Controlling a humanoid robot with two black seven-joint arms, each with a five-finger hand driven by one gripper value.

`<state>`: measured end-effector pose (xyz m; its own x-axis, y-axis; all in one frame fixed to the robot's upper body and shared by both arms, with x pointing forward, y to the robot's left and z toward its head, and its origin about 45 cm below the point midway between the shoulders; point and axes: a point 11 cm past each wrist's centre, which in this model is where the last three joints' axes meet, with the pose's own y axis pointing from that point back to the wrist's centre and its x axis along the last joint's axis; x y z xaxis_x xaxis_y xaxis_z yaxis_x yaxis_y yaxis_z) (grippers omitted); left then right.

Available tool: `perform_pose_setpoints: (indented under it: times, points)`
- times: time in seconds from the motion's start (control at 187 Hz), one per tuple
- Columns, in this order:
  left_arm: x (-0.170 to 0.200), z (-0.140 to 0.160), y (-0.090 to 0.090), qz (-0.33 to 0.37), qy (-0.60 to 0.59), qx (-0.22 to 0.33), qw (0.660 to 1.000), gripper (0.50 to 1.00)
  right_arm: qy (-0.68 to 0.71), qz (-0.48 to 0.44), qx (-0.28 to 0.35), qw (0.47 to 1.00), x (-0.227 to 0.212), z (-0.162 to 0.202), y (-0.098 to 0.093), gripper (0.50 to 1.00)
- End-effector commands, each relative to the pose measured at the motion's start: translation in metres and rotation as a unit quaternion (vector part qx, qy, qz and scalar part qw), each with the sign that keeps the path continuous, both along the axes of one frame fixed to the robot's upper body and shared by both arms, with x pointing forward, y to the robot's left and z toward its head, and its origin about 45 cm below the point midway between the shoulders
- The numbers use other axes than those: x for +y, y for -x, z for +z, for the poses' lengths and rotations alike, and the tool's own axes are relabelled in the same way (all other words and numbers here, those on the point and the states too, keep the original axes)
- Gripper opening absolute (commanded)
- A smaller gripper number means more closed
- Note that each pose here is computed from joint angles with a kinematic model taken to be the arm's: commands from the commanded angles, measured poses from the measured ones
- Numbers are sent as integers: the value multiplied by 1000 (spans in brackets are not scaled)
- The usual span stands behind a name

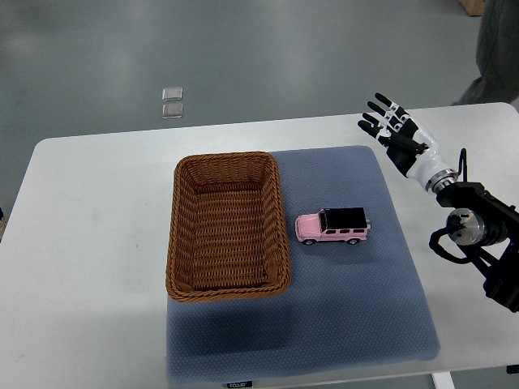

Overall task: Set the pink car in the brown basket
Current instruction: 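Move the right hand down toward the pink toy car, then close the right hand fingers around the pink toy car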

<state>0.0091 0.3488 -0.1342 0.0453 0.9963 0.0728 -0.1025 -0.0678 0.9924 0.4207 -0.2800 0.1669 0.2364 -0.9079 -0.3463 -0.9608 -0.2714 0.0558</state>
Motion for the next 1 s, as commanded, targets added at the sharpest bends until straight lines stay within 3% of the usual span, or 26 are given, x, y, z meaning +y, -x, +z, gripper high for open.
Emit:
perform_pose_setpoints:
  times: [0.0, 0.385, 0.71, 0.994]
  points:
    - [0, 0, 0, -1, 0, 0, 1000, 1000, 40, 41, -11, 998, 10, 0, 4, 913]
    - [2, 0, -2, -2, -2, -1, 1000, 1000, 241, 183, -90, 949, 2, 28, 32, 911]
    - [1, 0, -2, -3, -2, -1, 1000, 1000, 378, 283, -136, 871, -15, 22, 71, 911]
    - [1, 0, -2, -5, -2, -1, 1000, 1000, 438, 333, -148, 822, -2, 7, 83, 907]
